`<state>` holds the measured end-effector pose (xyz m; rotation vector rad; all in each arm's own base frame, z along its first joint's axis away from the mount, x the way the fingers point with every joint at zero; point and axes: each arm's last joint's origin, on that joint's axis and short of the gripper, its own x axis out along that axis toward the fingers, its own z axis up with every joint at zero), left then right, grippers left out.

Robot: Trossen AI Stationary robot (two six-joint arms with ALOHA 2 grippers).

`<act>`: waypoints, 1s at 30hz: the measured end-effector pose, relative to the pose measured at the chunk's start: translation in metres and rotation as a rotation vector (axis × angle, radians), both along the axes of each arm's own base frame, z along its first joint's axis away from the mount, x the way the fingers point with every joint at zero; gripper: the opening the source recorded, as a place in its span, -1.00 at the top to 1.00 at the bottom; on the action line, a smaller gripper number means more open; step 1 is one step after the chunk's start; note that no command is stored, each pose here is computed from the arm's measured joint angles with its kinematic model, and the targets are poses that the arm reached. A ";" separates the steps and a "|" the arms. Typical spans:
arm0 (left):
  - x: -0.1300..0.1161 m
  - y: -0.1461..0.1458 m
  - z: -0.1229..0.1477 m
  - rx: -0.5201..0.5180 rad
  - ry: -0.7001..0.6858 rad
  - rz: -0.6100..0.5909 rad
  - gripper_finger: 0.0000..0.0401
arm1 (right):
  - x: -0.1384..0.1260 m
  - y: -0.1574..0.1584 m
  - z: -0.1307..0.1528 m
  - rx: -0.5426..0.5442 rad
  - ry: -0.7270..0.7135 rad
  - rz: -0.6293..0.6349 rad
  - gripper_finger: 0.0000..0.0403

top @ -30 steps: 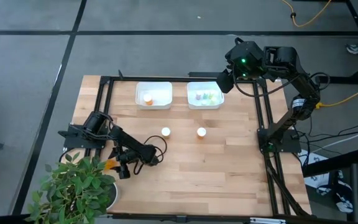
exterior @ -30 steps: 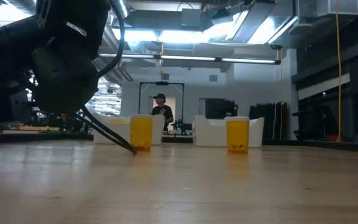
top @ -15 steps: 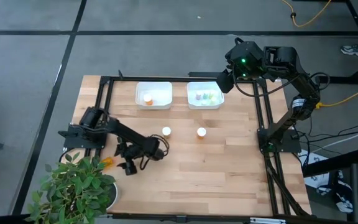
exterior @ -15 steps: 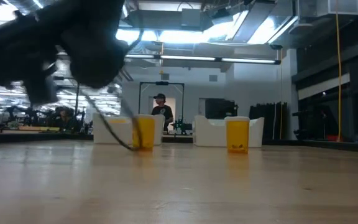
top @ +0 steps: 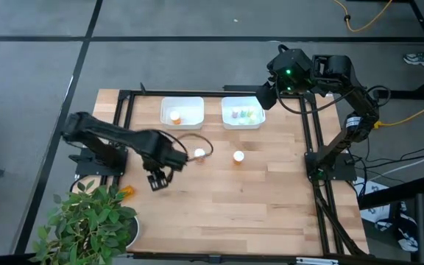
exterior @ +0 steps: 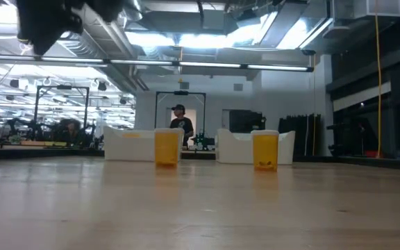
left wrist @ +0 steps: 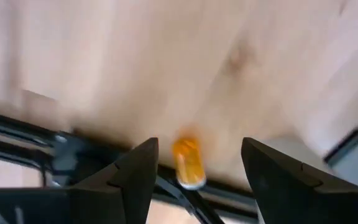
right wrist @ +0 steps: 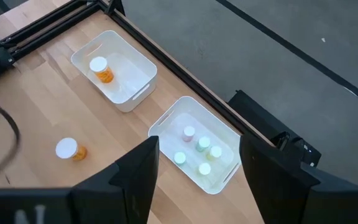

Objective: Pick and place medicine bottles into bin by pill shape (circle, oval)
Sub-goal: Put the orange pill bottle into the left white bin

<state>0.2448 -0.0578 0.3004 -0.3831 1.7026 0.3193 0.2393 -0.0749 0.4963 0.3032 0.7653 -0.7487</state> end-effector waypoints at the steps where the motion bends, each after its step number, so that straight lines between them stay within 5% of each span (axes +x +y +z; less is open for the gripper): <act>1: -0.006 0.004 0.008 0.025 -0.041 0.005 -0.12 | 0.001 0.000 0.000 -0.001 -0.001 0.000 -0.11; 8: -0.045 0.029 0.054 0.195 -0.380 0.011 -0.12 | 0.039 -0.009 -0.025 0.012 0.117 0.088 -0.11; 17: -0.122 0.047 0.102 0.329 -0.775 0.025 -0.12 | 0.158 -0.003 -0.108 -0.009 0.217 0.344 -0.11; 24: -0.180 0.057 0.108 0.302 -0.834 0.085 -0.12 | 0.232 0.002 -0.161 0.051 0.011 0.530 -0.11; 30: -0.216 0.062 0.106 0.272 -0.899 0.116 -0.12 | 0.268 0.007 -0.185 0.062 -0.168 0.744 -0.11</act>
